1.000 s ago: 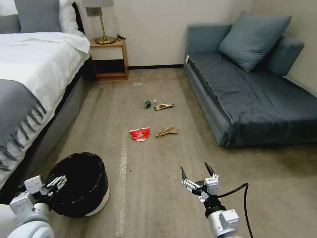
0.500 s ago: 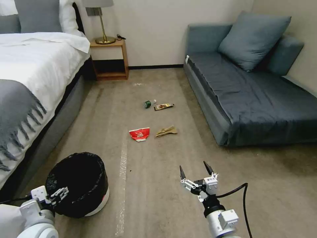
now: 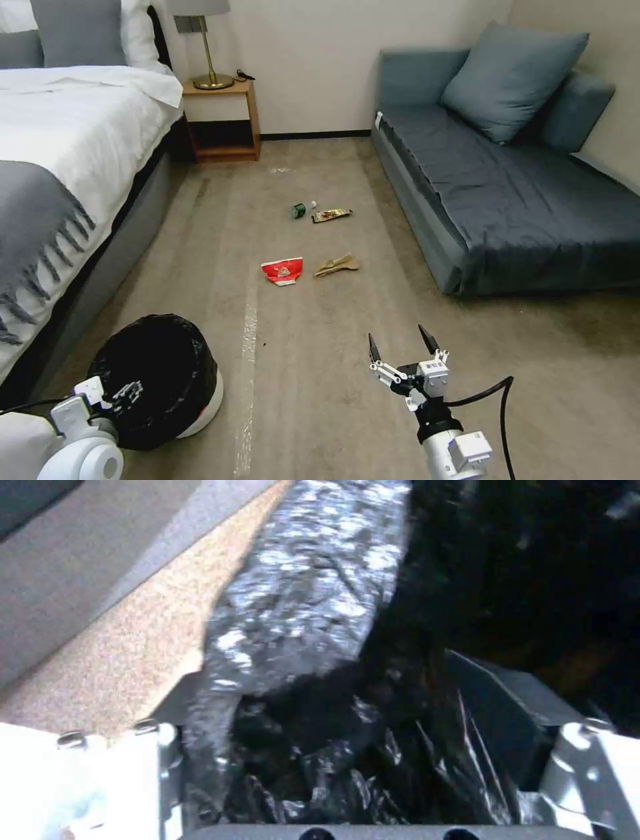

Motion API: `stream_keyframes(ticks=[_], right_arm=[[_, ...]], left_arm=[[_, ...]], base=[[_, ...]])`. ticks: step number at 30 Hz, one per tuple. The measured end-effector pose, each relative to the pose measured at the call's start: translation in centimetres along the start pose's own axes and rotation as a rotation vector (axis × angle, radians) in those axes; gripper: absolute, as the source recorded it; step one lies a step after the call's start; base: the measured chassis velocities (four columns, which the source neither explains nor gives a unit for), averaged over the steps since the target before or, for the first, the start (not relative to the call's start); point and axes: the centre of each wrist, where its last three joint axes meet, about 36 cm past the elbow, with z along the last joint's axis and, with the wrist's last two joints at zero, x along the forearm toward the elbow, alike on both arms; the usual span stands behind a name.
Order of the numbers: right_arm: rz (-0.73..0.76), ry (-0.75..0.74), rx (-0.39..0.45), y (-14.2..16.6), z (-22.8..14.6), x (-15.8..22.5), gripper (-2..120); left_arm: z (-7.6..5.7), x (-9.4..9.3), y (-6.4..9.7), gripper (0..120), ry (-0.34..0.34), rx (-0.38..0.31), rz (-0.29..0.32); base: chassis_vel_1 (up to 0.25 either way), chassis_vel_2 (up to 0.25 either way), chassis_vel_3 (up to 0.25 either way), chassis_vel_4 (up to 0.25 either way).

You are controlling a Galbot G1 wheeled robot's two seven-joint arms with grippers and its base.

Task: Pick up the trash bin, then pick up the garbage on the floor and place it into the trash bin.

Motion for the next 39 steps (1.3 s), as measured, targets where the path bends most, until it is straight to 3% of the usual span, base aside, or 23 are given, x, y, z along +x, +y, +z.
stream_keyframes(ticks=[3, 11, 19, 26, 39], right_arm=[[0.001, -0.001, 0.002, 0.1, 0.0, 0.1, 100], [-0.012, -0.017, -0.036, 1.2, -0.3, 0.2, 100], [-0.010, -0.008, -0.046, 1.1, -0.3, 0.2, 100], [-0.018, -0.028, -0.083, 1.0, -0.5, 0.0, 100], [-0.019, -0.053, -0.116, 0.6, -1.1, 0.0, 100]], left_arm=[[0.0, 0.0, 0.0, 68, -0.008, 0.004, 0.000], [0.5, -0.7, 0.4, 36, -0.083, 0.051, -0.009], [0.8, -1.1, 0.4, 11, -0.109, 0.075, -0.013], [0.7, -0.3, 0.0, 10, -0.134, 0.083, -0.006], [-0.3, 3.1, -0.7, 7, -0.314, 0.023, -0.049]], base=[[0.000, 0.000, 0.000, 0.000], [0.000, 0.000, 0.000, 0.000], [0.000, 0.000, 0.000, 0.000], [0.000, 0.000, 0.000, 0.000], [0.000, 0.000, 0.000, 0.000]])
